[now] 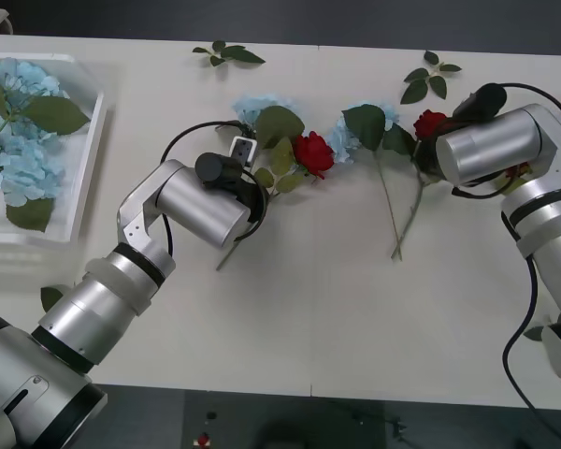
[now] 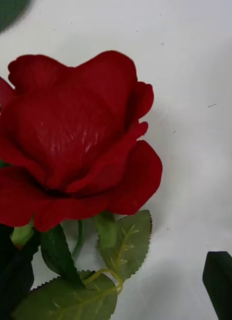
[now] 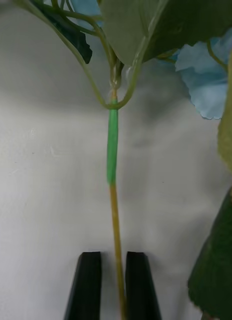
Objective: Put the red flowers into the right box and the blue flowers into the left box
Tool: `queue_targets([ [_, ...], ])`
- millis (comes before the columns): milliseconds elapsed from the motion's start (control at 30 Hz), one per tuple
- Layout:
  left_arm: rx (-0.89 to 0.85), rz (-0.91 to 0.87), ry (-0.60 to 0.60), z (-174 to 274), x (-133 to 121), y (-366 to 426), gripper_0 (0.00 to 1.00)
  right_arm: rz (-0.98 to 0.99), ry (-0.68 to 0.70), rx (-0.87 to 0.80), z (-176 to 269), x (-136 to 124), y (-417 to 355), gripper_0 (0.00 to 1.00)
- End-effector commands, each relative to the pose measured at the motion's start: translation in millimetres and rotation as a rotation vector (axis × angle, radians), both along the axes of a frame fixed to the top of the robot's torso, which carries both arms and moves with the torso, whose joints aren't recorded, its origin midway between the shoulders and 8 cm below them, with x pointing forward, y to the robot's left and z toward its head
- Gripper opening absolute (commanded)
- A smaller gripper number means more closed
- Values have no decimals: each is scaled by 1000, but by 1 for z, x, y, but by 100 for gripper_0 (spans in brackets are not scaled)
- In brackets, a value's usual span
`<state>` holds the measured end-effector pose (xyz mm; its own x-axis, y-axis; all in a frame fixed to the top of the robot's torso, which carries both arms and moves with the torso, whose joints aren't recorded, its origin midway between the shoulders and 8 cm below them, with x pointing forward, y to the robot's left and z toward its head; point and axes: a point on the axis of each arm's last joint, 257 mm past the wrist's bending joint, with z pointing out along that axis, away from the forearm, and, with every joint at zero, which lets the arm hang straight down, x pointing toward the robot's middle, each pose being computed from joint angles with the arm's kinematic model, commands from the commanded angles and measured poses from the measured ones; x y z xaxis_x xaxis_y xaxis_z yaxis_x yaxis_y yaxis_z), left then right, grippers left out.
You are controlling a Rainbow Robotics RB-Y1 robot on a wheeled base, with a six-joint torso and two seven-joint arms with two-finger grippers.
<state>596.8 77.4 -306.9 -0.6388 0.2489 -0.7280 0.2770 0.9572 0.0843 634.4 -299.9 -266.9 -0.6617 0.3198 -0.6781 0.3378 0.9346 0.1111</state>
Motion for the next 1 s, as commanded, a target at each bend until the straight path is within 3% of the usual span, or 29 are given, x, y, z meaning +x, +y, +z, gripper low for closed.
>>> queue_targets([
  [33,11,-14,-43,12,5,10,0,-9,-33,7,16,10,10,100],
  [300,-21,-8,-48,10,-17,53,0,-5,0,8,-2,5,25,100],
  [667,-16,-9,-90,15,-71,108,0,-6,19,38,-12,2,37,100],
  [700,-15,-8,-89,14,-74,111,0,-6,19,39,-12,2,37,84],
  [733,-15,-6,-92,14,-77,114,0,-5,18,41,-12,2,38,49],
  [800,-9,-6,-90,12,-82,117,1,-7,20,45,-13,2,38,7],
  [833,-5,-6,-93,13,-82,119,9,-9,19,47,-13,2,38,0],
  [900,2,-8,-97,14,-82,121,58,-12,20,49,-13,1,38,0],
  [933,3,-12,-106,16,-81,121,75,-16,21,51,-13,1,38,0],
  [1000,2,-15,-118,22,-79,121,86,-31,27,66,-17,0,35,0],
])
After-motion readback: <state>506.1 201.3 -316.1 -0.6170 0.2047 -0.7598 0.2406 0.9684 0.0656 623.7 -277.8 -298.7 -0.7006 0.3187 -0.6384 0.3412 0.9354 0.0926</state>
